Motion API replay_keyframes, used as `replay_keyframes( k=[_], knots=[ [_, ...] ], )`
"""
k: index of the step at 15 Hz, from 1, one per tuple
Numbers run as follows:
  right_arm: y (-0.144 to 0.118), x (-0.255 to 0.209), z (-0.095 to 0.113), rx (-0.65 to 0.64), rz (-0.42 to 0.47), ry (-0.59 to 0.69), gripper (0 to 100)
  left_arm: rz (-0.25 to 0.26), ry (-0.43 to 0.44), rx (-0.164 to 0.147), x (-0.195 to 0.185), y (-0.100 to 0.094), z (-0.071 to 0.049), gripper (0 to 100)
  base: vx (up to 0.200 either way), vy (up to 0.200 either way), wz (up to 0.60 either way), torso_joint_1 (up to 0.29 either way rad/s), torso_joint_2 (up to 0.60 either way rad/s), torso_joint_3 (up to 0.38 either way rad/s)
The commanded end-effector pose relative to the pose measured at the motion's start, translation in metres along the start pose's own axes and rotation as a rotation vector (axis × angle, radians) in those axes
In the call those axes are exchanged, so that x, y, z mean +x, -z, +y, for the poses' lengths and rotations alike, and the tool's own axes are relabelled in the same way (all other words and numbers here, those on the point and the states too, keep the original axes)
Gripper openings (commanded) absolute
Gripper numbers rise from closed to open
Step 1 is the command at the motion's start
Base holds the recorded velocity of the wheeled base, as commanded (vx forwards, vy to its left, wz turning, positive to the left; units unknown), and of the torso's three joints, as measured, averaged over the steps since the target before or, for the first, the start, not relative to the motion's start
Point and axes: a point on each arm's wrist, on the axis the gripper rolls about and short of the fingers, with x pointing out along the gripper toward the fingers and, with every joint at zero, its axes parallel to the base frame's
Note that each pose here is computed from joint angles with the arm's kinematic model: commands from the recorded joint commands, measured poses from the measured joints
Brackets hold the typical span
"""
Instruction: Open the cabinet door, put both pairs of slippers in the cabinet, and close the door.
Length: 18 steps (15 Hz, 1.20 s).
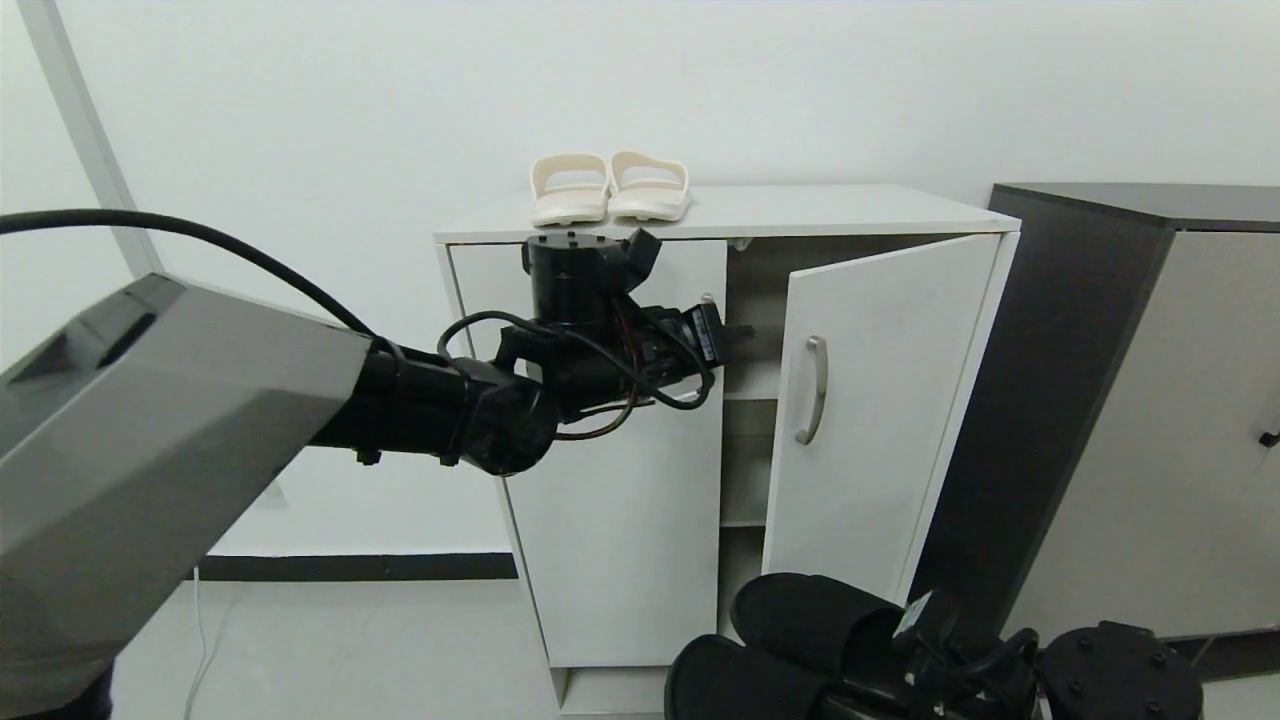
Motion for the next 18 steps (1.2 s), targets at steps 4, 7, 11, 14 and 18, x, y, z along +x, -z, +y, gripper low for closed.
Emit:
replay_keyframes(
  k=[4, 7, 11, 14, 18],
  knots=[
    [0.002, -0.001, 0.003, -0.007, 0.009, -0.014, 0, 0.023, -0.004, -0.01, 0.024, 0.015, 0.017, 0, -0.05, 0.0, 0.0, 0.001, 0.0, 0.001],
    [0.003, -0.001, 0.003, -0.006, 0.015, -0.012, 0, 0.035, 0.019, -0.007, 0.039, 0.025, 0.014, 0, -0.2, 0.0, 0.0, 0.001, 0.0, 0.004],
    [0.006, 0.001, 0.003, -0.007, 0.032, -0.013, 0, 0.066, 0.101, 0.009, 0.051, 0.048, -0.021, 0, -0.1, 0.0, 0.0, 0.001, 0.0, 0.001],
    [0.006, 0.001, 0.003, -0.007, 0.031, -0.013, 0, 0.053, 0.11, 0.014, 0.046, 0.049, -0.026, 0, 0.0, 0.0, 0.0, 0.0, 0.0, 0.0],
    [0.004, 0.004, -0.001, 0.007, 0.005, 0.007, 0, -0.074, -0.024, 0.024, 0.012, 0.024, -0.018, 0, 0.0, 0.0, 0.0, 0.0, 0.0, 0.0]
  ],
)
